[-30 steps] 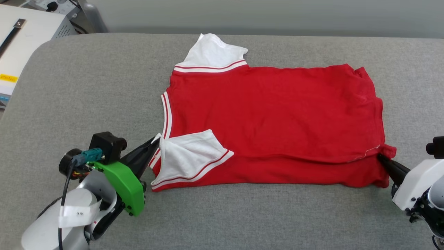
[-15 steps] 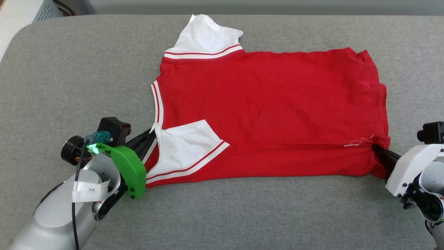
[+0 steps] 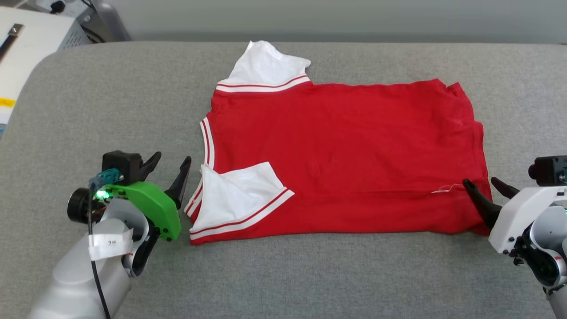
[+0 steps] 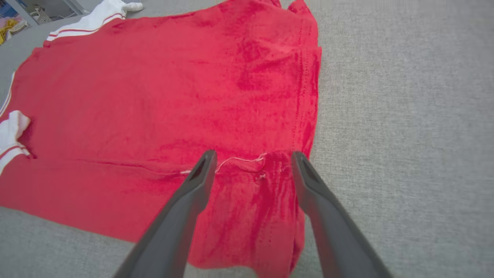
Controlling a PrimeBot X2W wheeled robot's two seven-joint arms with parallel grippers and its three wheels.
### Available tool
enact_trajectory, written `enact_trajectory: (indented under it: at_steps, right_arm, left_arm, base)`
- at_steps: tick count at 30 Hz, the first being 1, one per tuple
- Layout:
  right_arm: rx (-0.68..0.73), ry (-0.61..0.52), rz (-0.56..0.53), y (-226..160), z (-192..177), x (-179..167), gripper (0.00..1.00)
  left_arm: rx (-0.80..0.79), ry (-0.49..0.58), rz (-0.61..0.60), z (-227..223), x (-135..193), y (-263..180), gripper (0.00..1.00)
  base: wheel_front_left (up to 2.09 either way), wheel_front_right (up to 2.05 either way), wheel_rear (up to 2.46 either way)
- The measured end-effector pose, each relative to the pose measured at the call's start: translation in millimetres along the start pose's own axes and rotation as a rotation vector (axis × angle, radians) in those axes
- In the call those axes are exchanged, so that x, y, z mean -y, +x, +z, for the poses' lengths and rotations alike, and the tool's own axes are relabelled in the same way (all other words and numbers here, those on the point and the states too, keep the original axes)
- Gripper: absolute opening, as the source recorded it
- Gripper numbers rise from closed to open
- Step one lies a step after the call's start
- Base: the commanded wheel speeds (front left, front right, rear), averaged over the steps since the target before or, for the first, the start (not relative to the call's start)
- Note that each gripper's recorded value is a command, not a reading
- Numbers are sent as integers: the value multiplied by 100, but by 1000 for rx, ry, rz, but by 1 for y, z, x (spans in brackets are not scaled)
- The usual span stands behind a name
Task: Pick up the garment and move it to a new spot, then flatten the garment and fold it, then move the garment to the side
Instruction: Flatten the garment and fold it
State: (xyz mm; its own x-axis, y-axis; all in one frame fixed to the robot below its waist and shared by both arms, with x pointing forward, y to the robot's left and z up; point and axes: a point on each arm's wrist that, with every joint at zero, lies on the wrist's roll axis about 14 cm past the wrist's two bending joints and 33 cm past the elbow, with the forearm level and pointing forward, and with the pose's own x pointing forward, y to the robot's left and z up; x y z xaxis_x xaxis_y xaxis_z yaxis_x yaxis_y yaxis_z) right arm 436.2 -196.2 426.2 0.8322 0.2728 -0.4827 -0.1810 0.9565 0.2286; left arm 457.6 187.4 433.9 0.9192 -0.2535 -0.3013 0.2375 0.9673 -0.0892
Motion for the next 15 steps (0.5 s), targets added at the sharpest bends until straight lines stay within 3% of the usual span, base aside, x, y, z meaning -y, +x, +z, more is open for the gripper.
enact_trajectory:
  at_steps: [6, 15]
  right_arm:
    - [35, -105, -3, -23, 4, -8, 100]
    - [-1, -113, -51, -55, -8, -11, 100]
  left_arm:
    - [82, -106, 62, 8, 0, -24, 100]
    - [108, -215, 44, 2, 32, -61, 100]
  base:
    - [0, 0, 0]
    - [0, 0, 0]
